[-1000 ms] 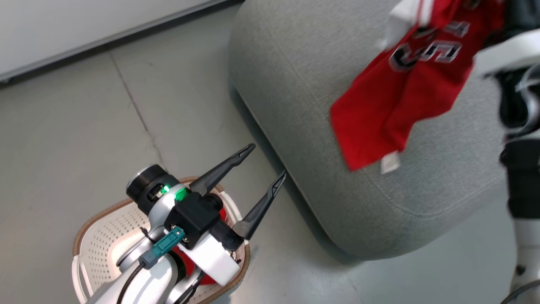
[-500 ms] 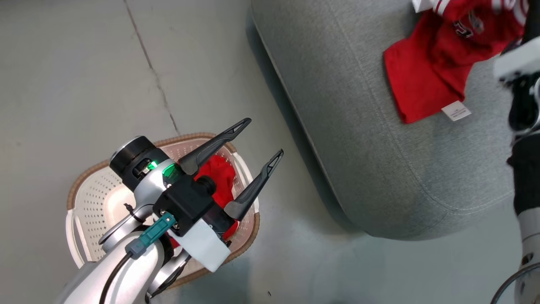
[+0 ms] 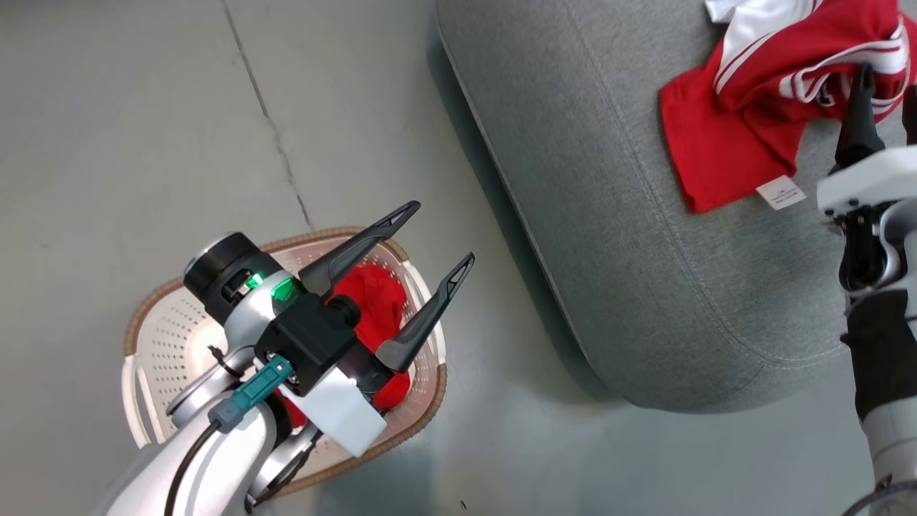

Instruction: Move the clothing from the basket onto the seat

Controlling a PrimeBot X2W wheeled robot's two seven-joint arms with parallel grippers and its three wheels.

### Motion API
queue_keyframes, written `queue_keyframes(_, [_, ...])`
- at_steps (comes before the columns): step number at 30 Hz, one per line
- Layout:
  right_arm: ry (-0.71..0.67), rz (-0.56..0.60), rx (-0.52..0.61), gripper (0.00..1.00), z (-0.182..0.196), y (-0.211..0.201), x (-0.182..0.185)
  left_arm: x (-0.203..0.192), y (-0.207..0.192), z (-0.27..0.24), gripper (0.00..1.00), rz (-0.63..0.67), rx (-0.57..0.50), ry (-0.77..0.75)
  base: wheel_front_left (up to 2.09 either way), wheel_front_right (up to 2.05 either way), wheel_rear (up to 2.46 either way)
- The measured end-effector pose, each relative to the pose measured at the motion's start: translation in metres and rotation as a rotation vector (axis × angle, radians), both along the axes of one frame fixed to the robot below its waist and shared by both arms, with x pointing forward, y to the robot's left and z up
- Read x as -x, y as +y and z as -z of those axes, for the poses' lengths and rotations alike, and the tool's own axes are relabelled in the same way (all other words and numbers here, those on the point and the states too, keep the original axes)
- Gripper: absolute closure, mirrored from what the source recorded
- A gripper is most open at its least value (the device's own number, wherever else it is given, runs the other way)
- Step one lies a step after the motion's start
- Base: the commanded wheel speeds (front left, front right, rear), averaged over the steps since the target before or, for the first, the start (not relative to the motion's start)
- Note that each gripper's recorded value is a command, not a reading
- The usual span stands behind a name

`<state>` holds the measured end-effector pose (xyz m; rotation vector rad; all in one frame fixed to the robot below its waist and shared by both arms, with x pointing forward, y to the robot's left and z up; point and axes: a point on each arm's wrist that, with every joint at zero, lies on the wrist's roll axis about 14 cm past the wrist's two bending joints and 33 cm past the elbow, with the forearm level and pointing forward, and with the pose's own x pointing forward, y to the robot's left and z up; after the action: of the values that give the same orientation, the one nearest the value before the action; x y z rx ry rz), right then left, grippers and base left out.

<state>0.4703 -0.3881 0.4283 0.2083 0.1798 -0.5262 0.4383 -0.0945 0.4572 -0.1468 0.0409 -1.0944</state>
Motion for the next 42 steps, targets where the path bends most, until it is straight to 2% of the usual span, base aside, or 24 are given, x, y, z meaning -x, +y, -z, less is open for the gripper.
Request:
queue_keyframes(9, [-0.034,-0.035,0.049,0.0,-0.017,0.012,0.04,0.014,0.008,-0.031,0.0,-0.072,0.032,-0.022,0.0,0.0,0.0])
queue_keyframes(16, [-0.109,-0.106,0.048,0.0,-0.031,0.048,0.055,0.018,0.039,-0.046,0.0,-0.225,0.029,-0.017,0.0,0.0,0.0])
queue_keyframes(24, [-0.208,-0.281,0.093,0.0,-0.068,0.107,0.042,0.02,0.095,-0.052,0.0,-0.446,0.022,-0.007,0.0,0.0,0.0])
queue_keyframes(33, [-0.268,-0.537,0.045,0.0,-0.092,0.198,0.036,0.023,0.181,-0.055,0.0,-0.756,0.02,-0.004,0.0,0.0,0.0])
queue_keyframes(42, [-0.282,-0.666,0.036,0.0,-0.106,0.242,0.054,0.046,0.244,-0.059,0.0,-0.984,0.041,0.002,0.0,0.0,0.0])
